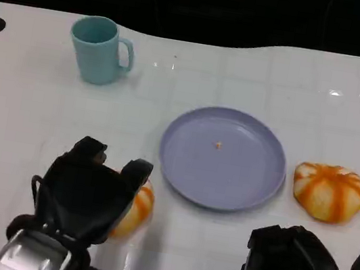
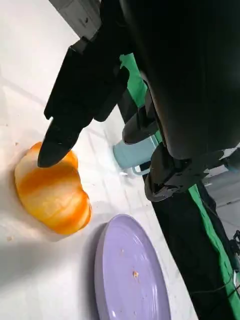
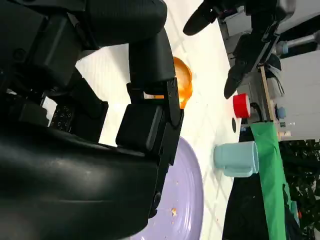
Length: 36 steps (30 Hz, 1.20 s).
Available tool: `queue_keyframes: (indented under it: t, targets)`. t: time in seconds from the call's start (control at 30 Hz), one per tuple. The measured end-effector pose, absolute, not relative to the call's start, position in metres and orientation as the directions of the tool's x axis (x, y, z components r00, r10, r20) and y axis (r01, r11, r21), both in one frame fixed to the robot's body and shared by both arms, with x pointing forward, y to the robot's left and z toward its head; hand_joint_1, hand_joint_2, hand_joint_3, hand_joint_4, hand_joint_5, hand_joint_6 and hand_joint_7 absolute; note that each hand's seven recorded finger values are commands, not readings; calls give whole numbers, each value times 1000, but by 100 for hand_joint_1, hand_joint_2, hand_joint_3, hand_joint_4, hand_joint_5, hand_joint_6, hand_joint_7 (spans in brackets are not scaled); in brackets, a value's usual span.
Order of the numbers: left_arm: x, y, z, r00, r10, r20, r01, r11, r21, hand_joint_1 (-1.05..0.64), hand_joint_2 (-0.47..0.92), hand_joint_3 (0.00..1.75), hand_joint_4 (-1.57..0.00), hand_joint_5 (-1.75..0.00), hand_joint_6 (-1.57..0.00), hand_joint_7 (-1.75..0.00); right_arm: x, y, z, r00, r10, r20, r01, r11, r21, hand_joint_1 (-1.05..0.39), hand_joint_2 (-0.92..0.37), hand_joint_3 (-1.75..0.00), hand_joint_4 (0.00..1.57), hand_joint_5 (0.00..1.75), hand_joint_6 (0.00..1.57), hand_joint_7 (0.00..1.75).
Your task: Grasp the bread from the table and place it into the plate.
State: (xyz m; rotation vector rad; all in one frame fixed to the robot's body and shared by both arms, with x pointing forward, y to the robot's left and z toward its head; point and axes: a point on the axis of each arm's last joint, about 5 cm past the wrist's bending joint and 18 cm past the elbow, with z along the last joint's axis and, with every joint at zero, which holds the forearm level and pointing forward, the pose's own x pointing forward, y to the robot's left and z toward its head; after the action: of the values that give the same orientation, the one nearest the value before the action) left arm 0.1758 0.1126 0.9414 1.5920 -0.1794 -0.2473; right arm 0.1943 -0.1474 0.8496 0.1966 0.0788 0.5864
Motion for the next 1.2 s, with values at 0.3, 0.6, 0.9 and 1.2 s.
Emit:
queue_keyframes:
  t: [0.3,0.6,0.9,1.2]
  targets:
    - [180,100,937,975,-202,-91,104,57,993,-42,66,0,-16,-74,-28,0,194,-148,850,830,557,-19,-542,815,208,-105,0,-142,153,133,157,102]
    - [189,95,933,978,-160,-135,154,115,981,-48,66,0,-19,-81,-27,0,195,-148,850,825,564,-15,-550,809,207,-105,0,-140,153,132,157,100]
    - [195,91,921,973,-147,-180,193,80,978,-43,68,1,-21,-85,-29,-1,196,-148,850,825,564,-15,-550,809,206,-105,-1,-139,154,131,157,101]
    - [205,90,910,974,-127,-190,200,79,977,-44,68,1,-14,-83,-26,0,195,-148,850,825,565,-11,-551,810,201,-105,-2,-138,156,131,157,101]
